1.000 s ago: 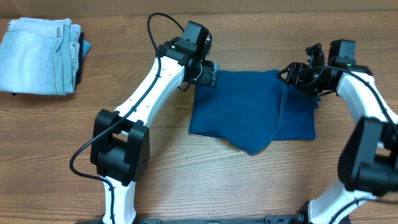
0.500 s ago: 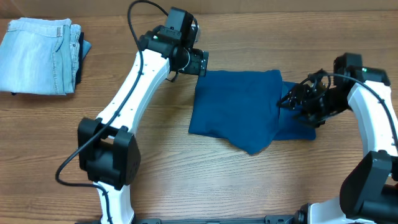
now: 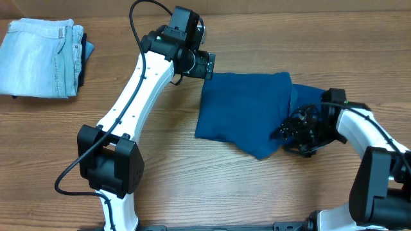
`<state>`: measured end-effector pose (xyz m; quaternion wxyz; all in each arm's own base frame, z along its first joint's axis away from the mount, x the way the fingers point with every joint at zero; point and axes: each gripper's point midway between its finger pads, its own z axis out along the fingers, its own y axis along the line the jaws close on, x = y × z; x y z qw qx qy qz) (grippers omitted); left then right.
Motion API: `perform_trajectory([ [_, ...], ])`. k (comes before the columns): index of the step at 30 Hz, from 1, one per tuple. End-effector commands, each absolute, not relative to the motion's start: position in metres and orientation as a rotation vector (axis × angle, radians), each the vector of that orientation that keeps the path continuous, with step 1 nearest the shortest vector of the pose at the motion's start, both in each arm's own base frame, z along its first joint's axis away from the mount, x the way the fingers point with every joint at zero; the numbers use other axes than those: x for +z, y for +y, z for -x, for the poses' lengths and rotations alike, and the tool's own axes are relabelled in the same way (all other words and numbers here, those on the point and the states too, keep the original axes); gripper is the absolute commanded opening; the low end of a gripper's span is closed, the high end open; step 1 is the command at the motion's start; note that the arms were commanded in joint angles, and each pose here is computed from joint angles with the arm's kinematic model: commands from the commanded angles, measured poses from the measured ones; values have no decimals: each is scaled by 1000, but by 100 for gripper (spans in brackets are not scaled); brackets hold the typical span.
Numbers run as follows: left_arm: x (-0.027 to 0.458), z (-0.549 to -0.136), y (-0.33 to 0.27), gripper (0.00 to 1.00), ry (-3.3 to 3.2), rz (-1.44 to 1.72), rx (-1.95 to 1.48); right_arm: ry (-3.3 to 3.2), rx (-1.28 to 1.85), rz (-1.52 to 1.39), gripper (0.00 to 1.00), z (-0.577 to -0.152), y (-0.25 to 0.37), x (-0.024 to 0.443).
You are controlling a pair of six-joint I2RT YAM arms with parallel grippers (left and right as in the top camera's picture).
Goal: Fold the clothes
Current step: 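Tuck and press the bundle's right edge inward with the right gripper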
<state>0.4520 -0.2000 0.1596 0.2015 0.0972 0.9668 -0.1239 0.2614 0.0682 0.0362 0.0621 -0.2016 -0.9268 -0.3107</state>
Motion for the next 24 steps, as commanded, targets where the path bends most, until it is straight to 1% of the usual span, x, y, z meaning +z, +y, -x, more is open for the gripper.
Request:
perform_trajectory([
  [1,177,-454,-201,85,2654,-302,-345,-2779,-1048,594,67,-265,87,38],
  [2,177,-454,-201,85,2654,-301,-345,-2791,-1055,591,63,-268,87,38],
  [4,177,-454,-201,85,2654,-302,-345,-2808,-1061,591,39,-272,86,38],
  [5,177,-454,-201,85,2653,-301,-346,-2821,-1054,589,30,-274,85,37],
  [6,177,-454,-201,85,2652,-302,-345,-2832,-1045,587,27,-275,84,36],
  [8,177,-454,-200,85,2654,-300,-343,-2850,-1011,592,15,-276,80,33],
  [9,177,-454,-200,85,2654,-300,-341,-2856,-1009,593,12,-277,79,33],
  [11,177,-454,-200,85,2654,-300,-341,-2871,-1014,580,11,-280,78,34],
  [16,178,-458,-200,87,2638,-297,-336,-3004,-1019,420,8,-295,74,49],
  [22,177,-457,-197,88,2644,-292,-312,-3255,-615,454,8,-311,29,62],
  [24,177,-458,-197,88,2641,-291,-313,-3291,-570,486,8,-315,23,66],
])
